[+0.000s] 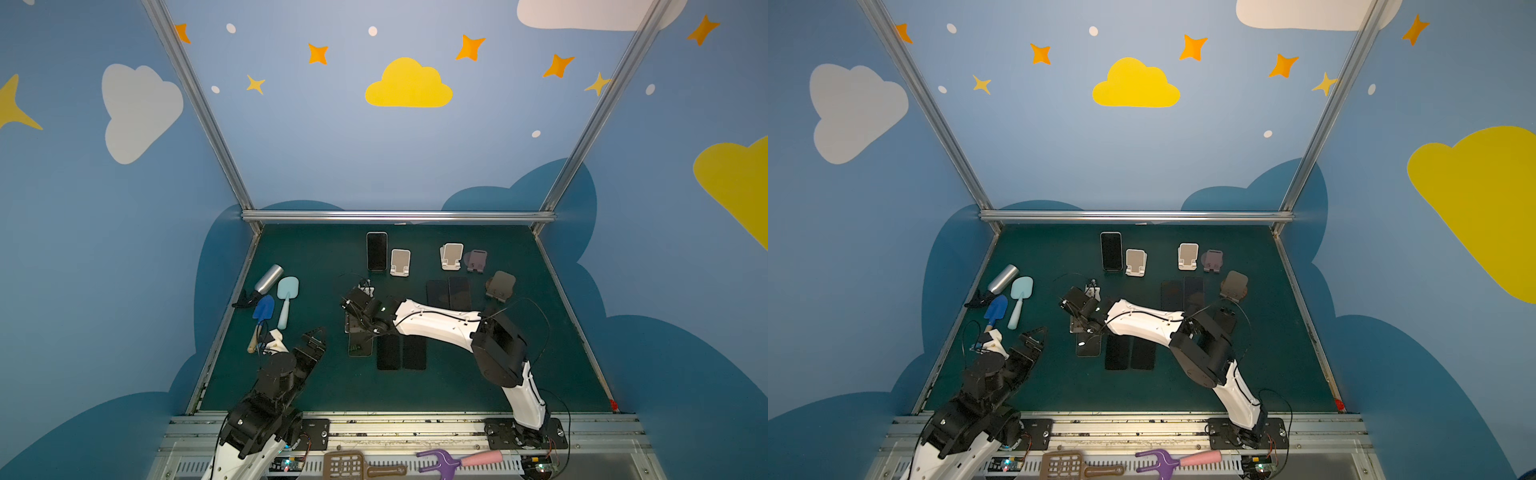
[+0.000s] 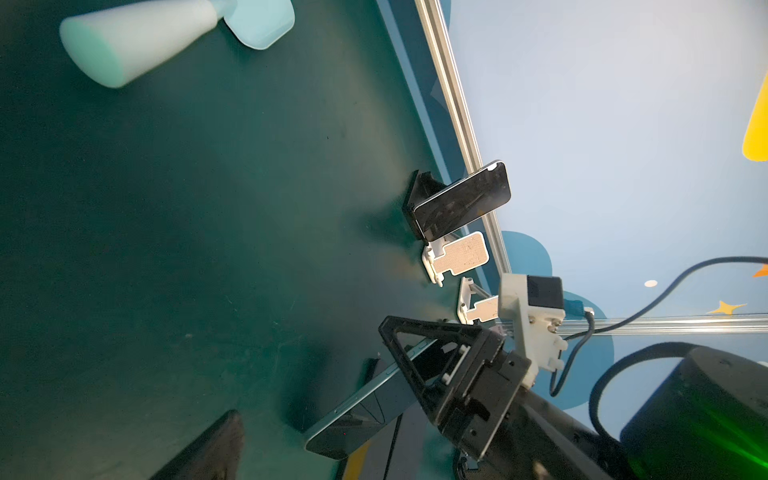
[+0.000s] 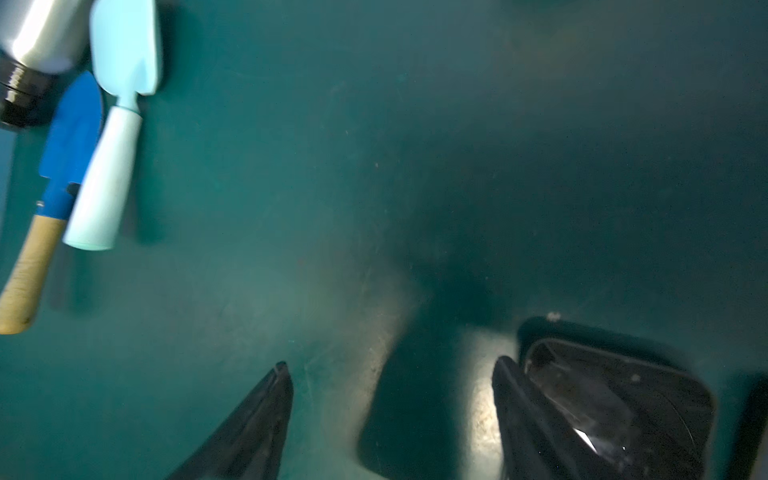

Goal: Remove the phone from the phone stand
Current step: 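Move the open right gripper back toward the dark phones near the robot, then lower the right gripper and grasp the silver-framed dark phone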

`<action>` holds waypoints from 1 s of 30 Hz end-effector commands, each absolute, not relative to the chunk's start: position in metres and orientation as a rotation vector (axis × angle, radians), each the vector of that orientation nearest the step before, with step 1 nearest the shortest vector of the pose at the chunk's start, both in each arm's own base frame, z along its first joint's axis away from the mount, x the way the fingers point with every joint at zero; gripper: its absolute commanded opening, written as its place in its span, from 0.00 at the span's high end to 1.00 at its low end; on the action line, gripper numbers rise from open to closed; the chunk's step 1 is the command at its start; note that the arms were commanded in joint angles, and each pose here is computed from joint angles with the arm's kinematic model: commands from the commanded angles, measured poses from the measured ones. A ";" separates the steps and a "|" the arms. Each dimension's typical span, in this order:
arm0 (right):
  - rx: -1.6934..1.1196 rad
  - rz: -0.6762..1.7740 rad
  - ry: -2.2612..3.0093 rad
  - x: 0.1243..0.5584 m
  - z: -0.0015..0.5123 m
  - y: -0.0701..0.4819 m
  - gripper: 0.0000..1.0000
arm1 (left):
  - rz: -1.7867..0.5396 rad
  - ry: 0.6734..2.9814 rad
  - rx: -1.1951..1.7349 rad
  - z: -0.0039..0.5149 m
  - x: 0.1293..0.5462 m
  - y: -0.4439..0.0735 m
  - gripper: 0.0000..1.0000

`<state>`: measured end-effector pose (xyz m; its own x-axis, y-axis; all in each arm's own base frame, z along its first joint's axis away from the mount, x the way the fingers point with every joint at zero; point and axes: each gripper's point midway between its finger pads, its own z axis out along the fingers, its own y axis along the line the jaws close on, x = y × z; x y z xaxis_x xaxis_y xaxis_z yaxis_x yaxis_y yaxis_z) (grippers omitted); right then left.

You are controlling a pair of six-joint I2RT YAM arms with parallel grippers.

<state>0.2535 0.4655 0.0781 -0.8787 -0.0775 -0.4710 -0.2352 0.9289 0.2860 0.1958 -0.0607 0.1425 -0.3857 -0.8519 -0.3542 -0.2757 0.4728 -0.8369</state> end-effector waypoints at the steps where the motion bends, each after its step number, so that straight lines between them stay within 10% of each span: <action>1: -0.217 0.492 2.650 0.240 0.075 0.477 0.38 | -0.896 1.895 -0.942 0.148 0.194 -0.060 0.00; 30: -0.283 0.229 2.721 0.236 -0.004 0.463 0.31 | -0.905 1.899 -0.967 0.129 0.195 -0.061 0.00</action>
<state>0.2406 0.4801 0.0308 -0.8968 -0.1154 -0.4272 -0.2294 0.9467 0.2259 0.1939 -0.0613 0.1335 -0.3850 -0.8620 -0.3298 -0.2821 0.4501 -0.8472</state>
